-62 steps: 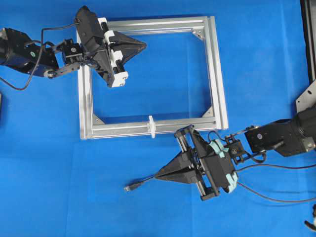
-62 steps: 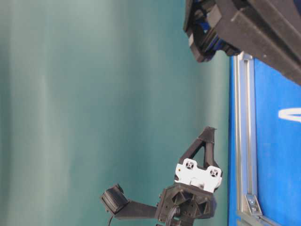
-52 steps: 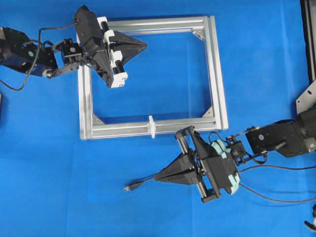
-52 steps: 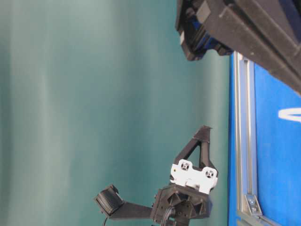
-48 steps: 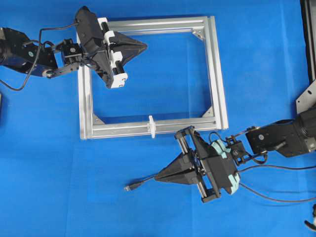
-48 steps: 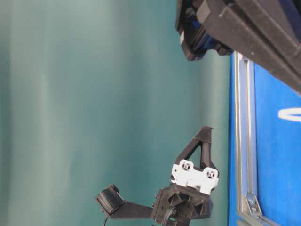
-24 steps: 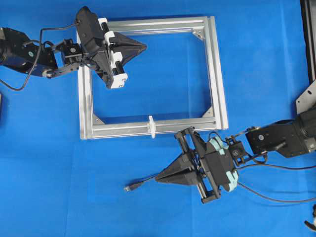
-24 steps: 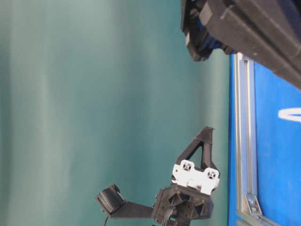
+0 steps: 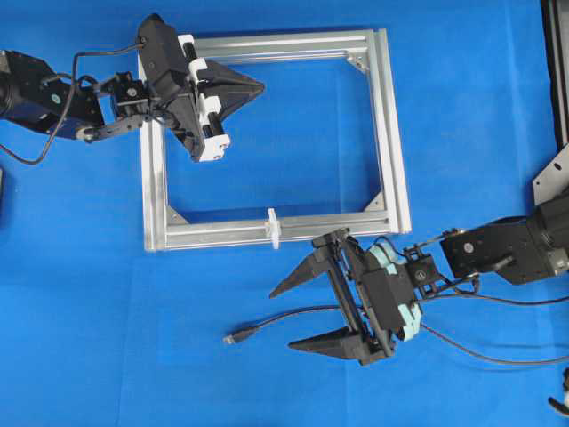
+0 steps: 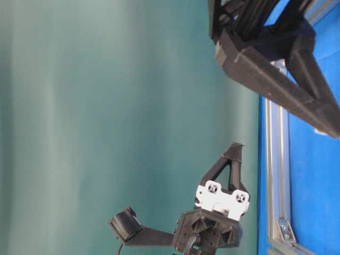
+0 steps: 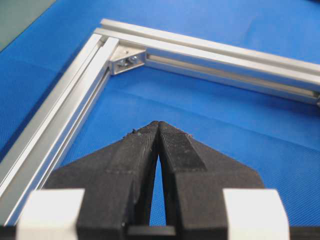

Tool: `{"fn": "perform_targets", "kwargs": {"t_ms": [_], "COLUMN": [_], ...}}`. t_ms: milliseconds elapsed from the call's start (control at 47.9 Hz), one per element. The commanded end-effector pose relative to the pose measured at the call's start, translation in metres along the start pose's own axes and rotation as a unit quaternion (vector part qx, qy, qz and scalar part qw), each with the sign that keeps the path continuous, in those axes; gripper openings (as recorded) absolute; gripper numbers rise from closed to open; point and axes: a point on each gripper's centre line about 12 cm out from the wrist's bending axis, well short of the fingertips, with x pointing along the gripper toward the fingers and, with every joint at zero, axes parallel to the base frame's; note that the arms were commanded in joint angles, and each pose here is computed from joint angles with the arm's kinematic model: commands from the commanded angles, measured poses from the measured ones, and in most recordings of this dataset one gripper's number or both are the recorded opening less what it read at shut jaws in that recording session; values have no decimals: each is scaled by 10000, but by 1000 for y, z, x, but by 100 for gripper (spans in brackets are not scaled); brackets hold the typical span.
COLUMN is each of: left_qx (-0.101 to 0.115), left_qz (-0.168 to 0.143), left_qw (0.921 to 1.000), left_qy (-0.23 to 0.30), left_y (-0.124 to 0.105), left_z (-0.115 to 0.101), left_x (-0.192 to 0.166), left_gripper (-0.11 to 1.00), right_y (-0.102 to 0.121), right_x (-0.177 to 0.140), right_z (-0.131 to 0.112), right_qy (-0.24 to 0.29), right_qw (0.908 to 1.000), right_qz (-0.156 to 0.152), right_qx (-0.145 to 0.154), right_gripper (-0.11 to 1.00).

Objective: Insert the wire through the string loop located in the center.
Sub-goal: 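Lower the right gripper and close it on the cable near the plug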

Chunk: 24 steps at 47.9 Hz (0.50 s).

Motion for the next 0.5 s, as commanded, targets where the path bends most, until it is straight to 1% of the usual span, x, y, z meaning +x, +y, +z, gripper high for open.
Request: {"fn": "perform_targets", "kwargs": {"t_ms": [0,104,209,480], "left_qx": [8,15,16,16], "left_qz": [-31,-31,-31,-30], "left_qw": [9997,9997,9997,9998], "left_qy": [-229,-237,-229,-214], "left_y": [-2,-2,-2,-2], "left_z": [15,16,15,15], "left_x": [0,-1,0,-1], "left_gripper": [0,0,0,0], "right_y": [1,-1,-3,-6], "right_x": [2,7,14,33], "right_z": [14,11,2,-29], "right_qy": [-171,-23,190,606], "right_qw": [9998,9999,9997,9975], "right_qz": [-16,-73,-105,-239], "right_qx": [41,84,106,264], "right_gripper": [93,93,93,93]}}
